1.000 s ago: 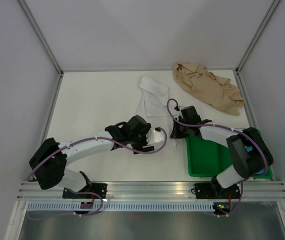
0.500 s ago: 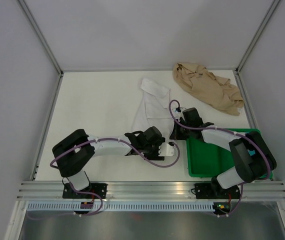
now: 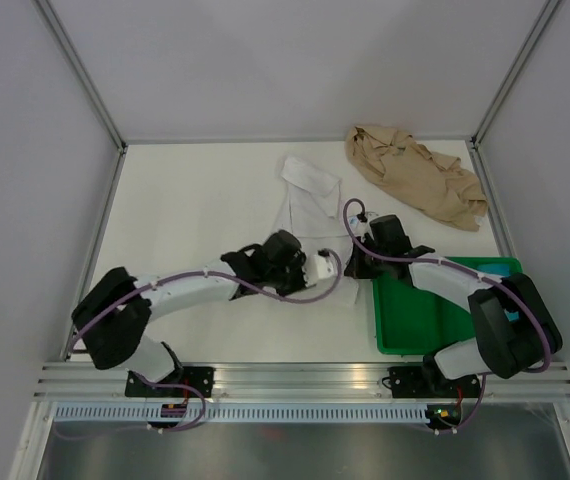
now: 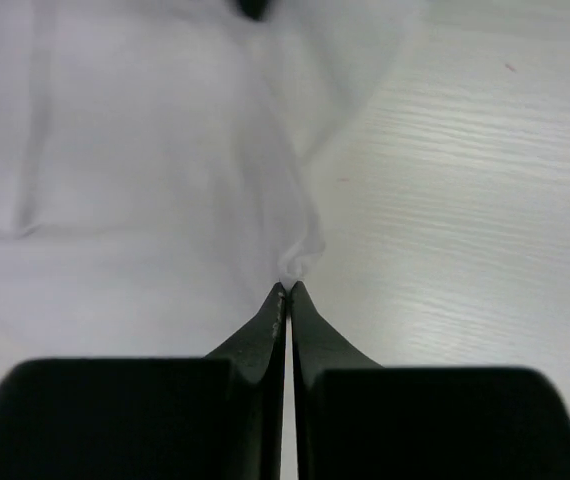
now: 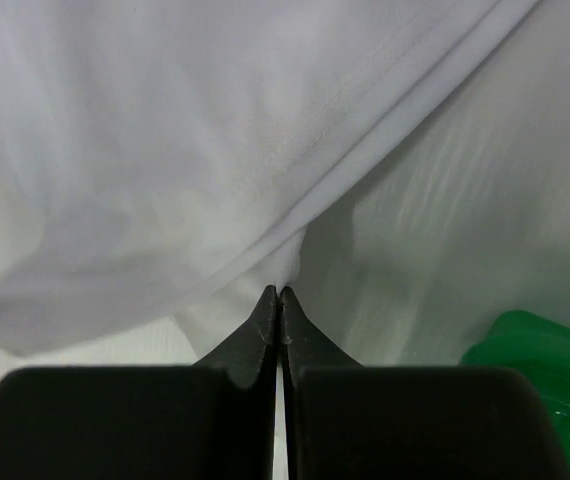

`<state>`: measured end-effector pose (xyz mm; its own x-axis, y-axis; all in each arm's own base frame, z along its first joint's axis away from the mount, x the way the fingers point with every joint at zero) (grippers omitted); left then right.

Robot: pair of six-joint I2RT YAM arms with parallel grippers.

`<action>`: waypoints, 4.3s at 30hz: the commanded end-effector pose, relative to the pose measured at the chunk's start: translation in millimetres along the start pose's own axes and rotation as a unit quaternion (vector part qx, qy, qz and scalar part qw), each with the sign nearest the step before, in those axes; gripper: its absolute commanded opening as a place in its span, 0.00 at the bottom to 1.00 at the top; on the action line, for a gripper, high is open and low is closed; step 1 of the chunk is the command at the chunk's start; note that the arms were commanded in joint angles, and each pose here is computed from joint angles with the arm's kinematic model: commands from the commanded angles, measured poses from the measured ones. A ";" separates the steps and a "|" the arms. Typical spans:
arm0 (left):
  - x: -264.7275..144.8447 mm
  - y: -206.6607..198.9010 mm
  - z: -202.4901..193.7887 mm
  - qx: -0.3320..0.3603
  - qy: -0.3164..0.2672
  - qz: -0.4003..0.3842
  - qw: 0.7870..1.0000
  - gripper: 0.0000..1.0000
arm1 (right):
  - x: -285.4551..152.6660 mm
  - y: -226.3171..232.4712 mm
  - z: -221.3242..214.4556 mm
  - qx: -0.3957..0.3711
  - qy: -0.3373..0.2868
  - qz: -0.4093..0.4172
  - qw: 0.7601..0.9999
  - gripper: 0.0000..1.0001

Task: Roll the t-shirts
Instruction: Flatten the tshirt

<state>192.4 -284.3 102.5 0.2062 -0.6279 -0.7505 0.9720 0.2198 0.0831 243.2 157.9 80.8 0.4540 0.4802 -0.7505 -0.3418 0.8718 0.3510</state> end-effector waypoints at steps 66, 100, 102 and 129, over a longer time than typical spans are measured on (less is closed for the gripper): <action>-207.4 92.7 -210.0 -0.433 -0.049 0.273 0.858 0.02 | 26.6 84.2 -9.5 0.032 -0.035 0.002 0.999 0.58; -410.2 128.1 -92.8 -0.290 -0.019 0.517 0.805 0.02 | -269.2 91.2 156.2 -0.048 -0.369 0.032 0.927 0.00; -420.8 124.6 -81.8 -0.290 -0.027 0.520 0.803 0.02 | -270.7 96.4 156.7 -0.057 -0.364 0.050 0.928 0.00; -458.9 257.3 23.0 -0.245 -0.254 0.636 0.686 0.02 | -272.9 100.4 394.4 -0.080 -0.504 0.077 0.857 0.00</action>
<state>339.3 27.9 467.5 0.9979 0.0587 -0.0276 -0.0522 0.9791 0.1964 423.8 156.4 528.2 0.8567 0.4964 0.1401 -0.5149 0.8075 0.2877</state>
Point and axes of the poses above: each gripper's point midway between its finger pads, its own x axis out along the fingers, its own y axis along the line the jaws close on, z = x × y, the point moved 6 cm from there along -x, back along the fingers, and after that the axes turned 8 degrees about -x, right-handed, at the moved point
